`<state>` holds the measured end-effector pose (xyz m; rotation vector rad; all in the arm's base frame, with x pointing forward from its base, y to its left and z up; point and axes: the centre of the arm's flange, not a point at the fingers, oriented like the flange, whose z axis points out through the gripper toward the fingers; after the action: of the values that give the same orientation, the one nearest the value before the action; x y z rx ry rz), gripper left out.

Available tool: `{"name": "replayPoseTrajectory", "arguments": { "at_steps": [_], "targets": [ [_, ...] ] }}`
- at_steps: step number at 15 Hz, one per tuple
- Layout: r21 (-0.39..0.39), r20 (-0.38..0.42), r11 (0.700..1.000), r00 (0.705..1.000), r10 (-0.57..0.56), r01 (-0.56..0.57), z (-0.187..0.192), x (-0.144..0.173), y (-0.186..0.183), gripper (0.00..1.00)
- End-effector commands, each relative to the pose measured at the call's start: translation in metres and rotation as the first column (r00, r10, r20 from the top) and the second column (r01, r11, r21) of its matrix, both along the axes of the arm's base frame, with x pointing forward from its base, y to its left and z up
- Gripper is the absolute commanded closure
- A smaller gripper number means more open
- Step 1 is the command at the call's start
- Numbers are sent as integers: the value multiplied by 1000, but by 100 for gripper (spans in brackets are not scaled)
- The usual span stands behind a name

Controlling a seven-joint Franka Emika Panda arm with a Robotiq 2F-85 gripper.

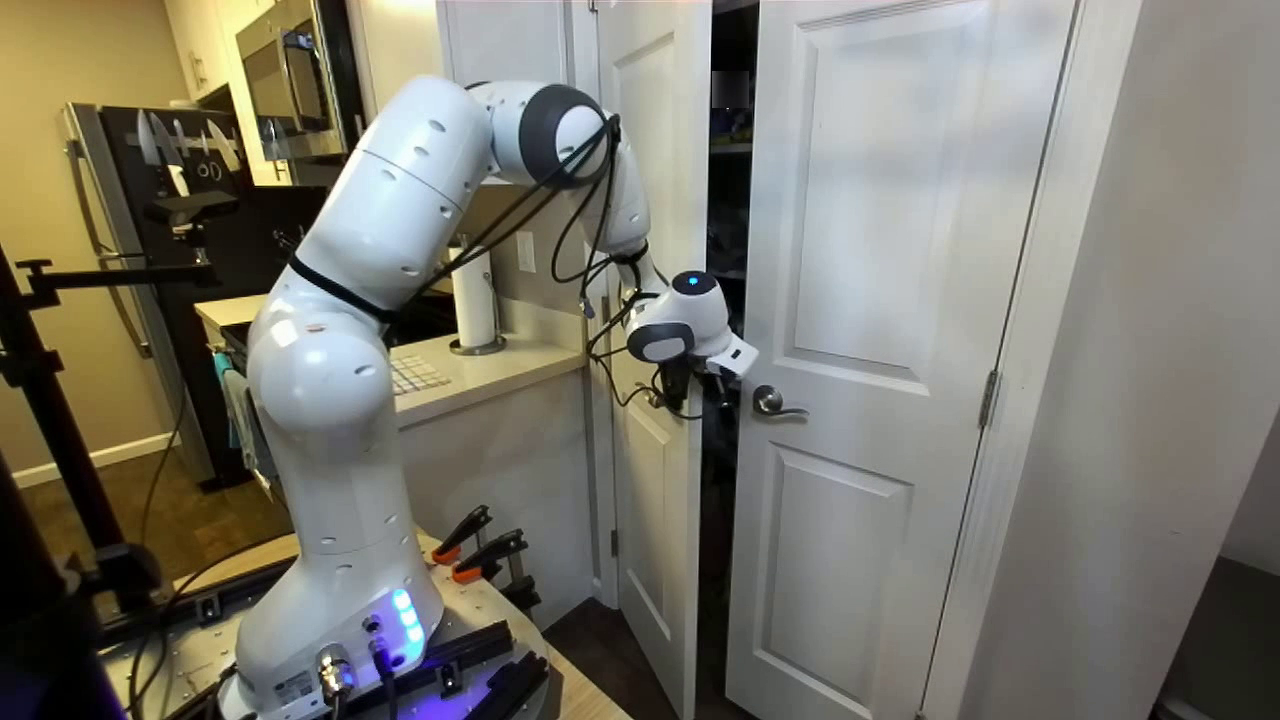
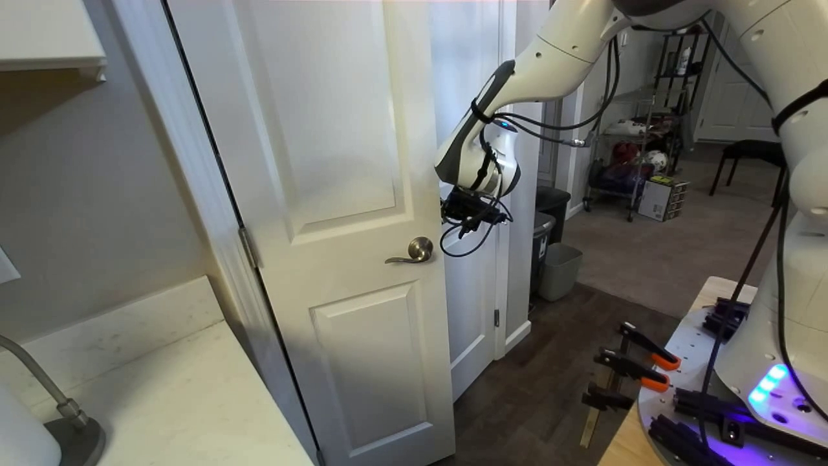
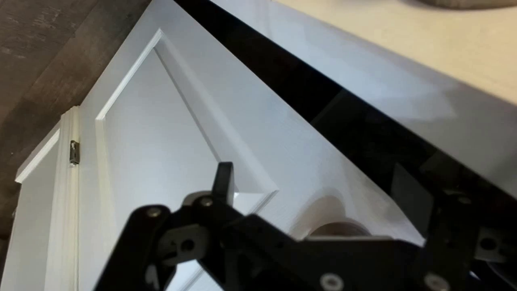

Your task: Open the left pantry door.

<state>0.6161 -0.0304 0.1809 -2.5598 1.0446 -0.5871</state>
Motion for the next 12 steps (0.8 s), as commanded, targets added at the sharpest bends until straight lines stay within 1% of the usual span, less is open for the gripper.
{"name": "replayPoseTrajectory", "arguments": {
  "at_steps": [1, 7, 8, 9, 12],
  "targets": [
    [-53, 2, 997, 998, 58, -58, -4, -5, -1, 0],
    [-96, 1, 990, 994, 106, -106, -1, -7, -3, 0],
    [-97, 14, 985, 989, 144, -142, 2, -8, -3, 0],
    [-98, 31, 978, 982, 186, -182, 6, -9, -1, 0],
    [-130, 50, 932, 936, 347, -339, 24, -12, 6, 0]
  ]
}}
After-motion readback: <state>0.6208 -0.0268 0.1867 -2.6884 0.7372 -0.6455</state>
